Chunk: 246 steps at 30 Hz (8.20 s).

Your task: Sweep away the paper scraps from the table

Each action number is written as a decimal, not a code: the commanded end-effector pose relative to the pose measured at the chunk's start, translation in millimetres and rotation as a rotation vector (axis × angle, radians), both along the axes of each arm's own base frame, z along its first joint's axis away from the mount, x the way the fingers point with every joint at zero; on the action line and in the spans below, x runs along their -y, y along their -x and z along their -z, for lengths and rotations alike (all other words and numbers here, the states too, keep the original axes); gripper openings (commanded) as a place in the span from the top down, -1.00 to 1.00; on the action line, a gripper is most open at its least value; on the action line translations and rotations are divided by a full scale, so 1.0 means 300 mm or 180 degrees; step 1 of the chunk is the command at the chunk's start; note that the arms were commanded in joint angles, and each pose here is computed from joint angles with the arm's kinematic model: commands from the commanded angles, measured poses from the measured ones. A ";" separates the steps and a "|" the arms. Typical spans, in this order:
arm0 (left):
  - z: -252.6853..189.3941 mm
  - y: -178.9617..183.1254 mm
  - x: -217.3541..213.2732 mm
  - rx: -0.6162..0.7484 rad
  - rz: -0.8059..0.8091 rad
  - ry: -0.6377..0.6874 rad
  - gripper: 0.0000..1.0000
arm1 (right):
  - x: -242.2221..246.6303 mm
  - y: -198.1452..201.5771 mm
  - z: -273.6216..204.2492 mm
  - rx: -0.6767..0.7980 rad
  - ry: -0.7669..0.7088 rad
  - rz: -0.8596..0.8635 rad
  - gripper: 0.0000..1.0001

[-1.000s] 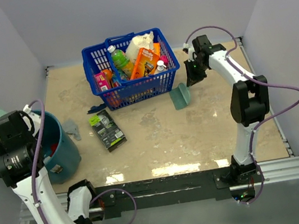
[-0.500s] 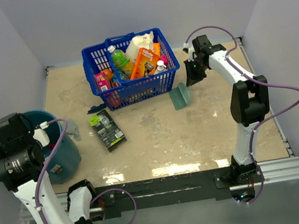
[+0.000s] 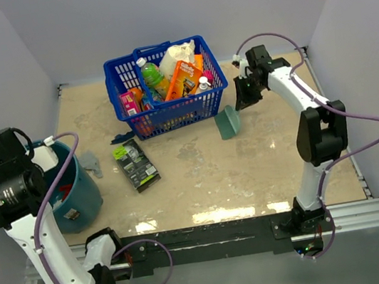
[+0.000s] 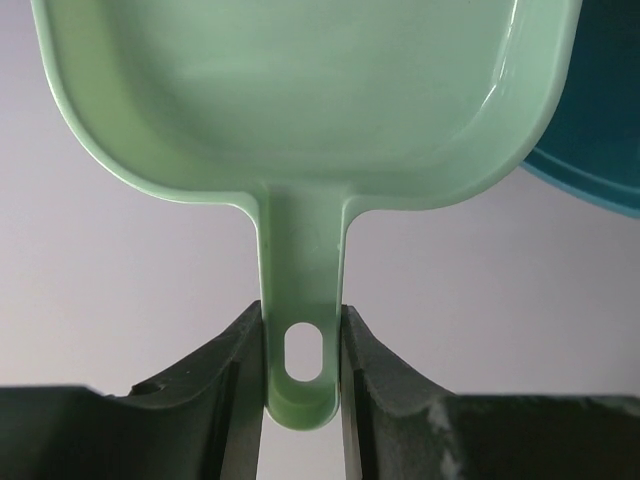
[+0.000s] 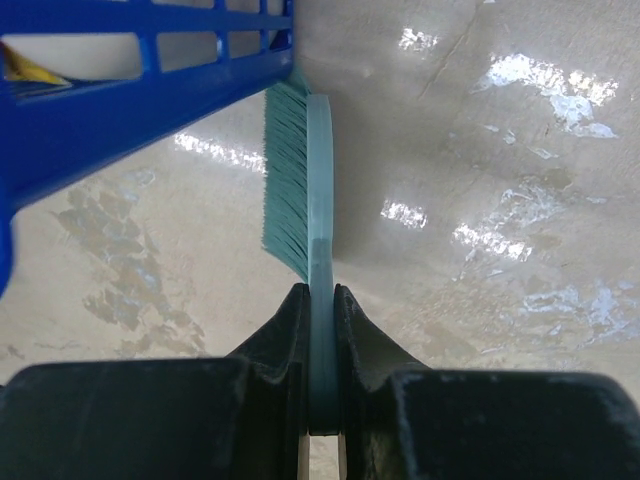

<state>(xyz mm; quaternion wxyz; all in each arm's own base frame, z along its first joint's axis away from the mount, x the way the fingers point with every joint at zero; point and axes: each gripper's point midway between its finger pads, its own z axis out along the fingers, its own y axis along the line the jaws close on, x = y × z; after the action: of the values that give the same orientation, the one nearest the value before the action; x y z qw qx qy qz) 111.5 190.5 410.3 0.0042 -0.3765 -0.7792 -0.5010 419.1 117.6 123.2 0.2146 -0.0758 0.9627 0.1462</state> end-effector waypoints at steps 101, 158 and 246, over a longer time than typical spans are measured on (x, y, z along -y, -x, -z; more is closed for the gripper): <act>-0.220 -0.400 0.531 0.3459 0.0770 0.4094 1.00 | -1.718 0.259 -0.431 0.2674 -0.1756 -0.1267 1.00; -0.174 -0.491 0.607 0.3197 0.1409 0.4356 1.00 | -0.941 0.583 -0.275 0.1987 0.0693 -0.3972 1.00; -0.162 -0.490 0.639 0.3002 0.1577 0.4426 1.00 | -0.806 0.663 -0.221 0.1850 -0.0191 -0.4109 1.00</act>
<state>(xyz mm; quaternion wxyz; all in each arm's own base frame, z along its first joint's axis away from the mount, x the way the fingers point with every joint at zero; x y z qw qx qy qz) 249.3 5.0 442.7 -0.6381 -0.1913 -0.7456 -0.0162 238.7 433.6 142.1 0.3150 -0.6278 0.6528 0.2838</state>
